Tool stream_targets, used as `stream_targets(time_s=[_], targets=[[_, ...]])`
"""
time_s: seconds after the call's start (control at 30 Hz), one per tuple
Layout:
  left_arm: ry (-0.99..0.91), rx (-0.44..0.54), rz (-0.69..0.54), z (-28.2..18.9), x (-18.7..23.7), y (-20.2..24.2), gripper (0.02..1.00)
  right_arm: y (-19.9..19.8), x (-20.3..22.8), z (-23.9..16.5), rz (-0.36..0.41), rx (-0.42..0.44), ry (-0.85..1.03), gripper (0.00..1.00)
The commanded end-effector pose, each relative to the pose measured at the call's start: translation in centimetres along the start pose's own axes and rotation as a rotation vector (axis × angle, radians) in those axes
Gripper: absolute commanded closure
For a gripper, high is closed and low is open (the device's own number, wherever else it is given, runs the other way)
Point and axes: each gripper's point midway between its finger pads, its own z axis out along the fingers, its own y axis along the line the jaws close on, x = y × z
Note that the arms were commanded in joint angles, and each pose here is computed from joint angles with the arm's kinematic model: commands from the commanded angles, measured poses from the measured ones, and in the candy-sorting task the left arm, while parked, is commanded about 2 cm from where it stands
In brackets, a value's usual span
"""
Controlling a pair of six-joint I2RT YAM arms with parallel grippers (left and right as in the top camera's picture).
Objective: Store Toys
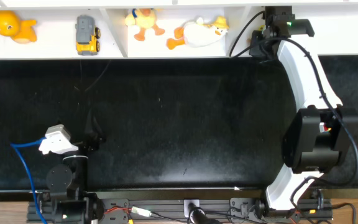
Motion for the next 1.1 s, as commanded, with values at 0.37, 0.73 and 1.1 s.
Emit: stream_targets(time_s=[0.37,0.73,1.1], targets=[[-0.005,0.007,-0.004,0.0,0.0,-0.1,0.020,0.8,-2.5,-0.7,0.009,-0.029,-0.091,0.956],[-0.005,0.007,-0.004,0.0,0.0,-0.1,0.020,0.9,-3.1,-0.8,-0.047,-0.030,-0.117,0.956],[-0.005,0.007,-0.004,0.0,0.0,-0.1,0.020,0.9,-3.5,-0.9,-0.079,-0.031,-0.135,0.954]])
